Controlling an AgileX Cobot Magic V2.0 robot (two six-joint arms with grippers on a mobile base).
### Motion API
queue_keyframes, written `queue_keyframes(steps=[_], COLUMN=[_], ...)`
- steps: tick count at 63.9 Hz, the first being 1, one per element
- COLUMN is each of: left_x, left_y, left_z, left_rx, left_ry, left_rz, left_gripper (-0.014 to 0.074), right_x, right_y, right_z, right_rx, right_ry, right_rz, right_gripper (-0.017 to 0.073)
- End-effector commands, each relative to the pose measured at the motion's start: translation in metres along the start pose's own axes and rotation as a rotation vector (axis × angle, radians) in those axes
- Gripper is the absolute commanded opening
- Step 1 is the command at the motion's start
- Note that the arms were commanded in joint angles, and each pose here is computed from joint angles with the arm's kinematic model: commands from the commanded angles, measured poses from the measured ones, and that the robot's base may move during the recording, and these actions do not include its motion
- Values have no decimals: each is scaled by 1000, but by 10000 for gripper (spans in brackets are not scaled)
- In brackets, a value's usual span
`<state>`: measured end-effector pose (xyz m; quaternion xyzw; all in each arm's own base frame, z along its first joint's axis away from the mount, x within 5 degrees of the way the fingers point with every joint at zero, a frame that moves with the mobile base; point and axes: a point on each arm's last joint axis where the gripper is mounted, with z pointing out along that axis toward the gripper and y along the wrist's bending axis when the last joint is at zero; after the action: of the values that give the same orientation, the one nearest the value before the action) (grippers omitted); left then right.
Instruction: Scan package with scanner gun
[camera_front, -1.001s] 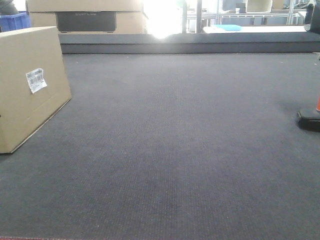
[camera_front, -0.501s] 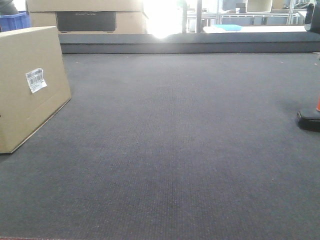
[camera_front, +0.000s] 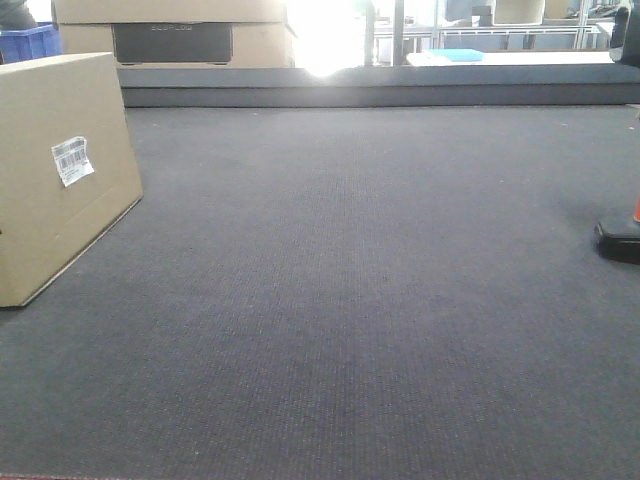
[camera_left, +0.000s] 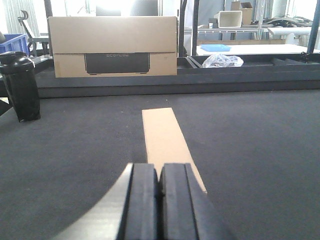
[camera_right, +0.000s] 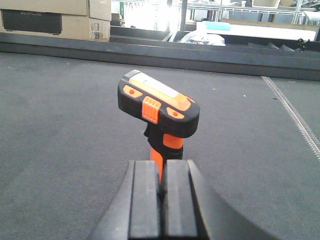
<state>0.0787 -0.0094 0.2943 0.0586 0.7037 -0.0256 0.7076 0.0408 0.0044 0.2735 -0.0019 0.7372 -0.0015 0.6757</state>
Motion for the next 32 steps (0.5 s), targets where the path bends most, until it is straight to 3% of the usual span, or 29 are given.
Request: queue_keyframes(steps=[1, 16, 32], left_x=[-3, 22, 77], left_y=[0, 5, 1], left_z=[-1, -4, -20], left_rx=[4, -78, -81], left_ry=[-32, -24, -110], left_rz=[-5, -2, -3], left_gripper=[-111, -111, -111], right_x=[-2, -2, -2], right_y=[-1, -1, -1], right_z=[-1, -1, -1], right_rx=[12, 12, 12], right_ry=[-25, -25, -25], right_rz=[-14, -14, -14], right_gripper=[-158, -158, -158])
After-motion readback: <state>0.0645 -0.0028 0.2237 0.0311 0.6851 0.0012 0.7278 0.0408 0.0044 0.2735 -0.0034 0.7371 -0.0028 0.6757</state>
